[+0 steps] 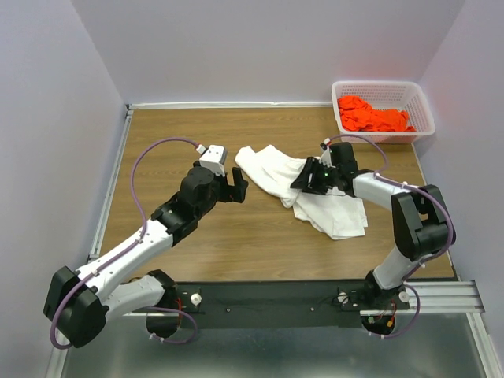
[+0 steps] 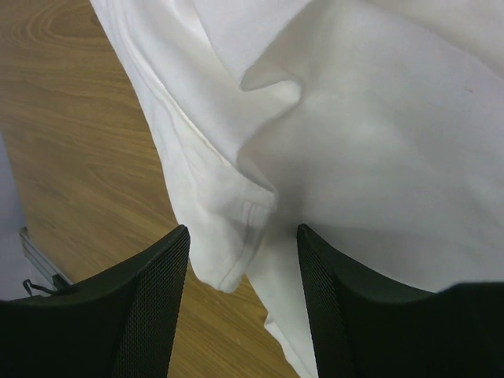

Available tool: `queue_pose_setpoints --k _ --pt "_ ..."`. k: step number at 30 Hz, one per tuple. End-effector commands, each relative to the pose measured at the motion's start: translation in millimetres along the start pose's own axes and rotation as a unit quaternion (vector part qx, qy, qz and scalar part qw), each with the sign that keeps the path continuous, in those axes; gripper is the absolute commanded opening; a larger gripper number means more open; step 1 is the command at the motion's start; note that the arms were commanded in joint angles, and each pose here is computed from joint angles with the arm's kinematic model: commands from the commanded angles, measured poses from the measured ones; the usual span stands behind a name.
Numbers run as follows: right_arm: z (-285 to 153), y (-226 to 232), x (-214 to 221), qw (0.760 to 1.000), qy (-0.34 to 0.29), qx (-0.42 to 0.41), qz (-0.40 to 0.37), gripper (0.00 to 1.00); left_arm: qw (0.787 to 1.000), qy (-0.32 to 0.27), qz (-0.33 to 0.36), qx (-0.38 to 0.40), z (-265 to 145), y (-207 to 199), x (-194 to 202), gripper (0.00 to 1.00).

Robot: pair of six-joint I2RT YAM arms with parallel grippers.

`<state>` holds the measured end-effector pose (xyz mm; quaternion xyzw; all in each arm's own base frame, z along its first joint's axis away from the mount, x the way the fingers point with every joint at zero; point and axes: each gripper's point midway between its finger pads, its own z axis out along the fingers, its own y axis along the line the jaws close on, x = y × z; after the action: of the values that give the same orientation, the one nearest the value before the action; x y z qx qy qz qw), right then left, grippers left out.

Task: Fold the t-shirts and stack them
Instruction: Flatten the tshirt out

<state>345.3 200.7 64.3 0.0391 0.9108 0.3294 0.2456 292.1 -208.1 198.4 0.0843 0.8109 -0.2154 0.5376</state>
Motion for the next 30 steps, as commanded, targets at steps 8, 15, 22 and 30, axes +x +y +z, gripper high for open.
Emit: queue_pose_setpoints --k 8,15,22,30 --pt "10 51 -25 0.994 -0.003 -0.105 -0.015 0.28 0.999 0.008 -0.015 -0.040 -12 15 5 0.95" --pt "-1 140 -58 0.982 -0.027 -0.181 -0.052 0.01 0.998 -0.006 -0.018 -0.055 -20 19 -8 0.95" --pt "40 254 -76 0.962 -0.027 -0.257 -0.093 0.00 0.995 -0.018 -0.042 -0.091 -42 30 -21 0.95" --pt "100 307 -61 0.952 -0.009 -0.276 -0.133 0.47 0.993 -0.033 -0.073 -0.091 -57 35 -15 0.95"
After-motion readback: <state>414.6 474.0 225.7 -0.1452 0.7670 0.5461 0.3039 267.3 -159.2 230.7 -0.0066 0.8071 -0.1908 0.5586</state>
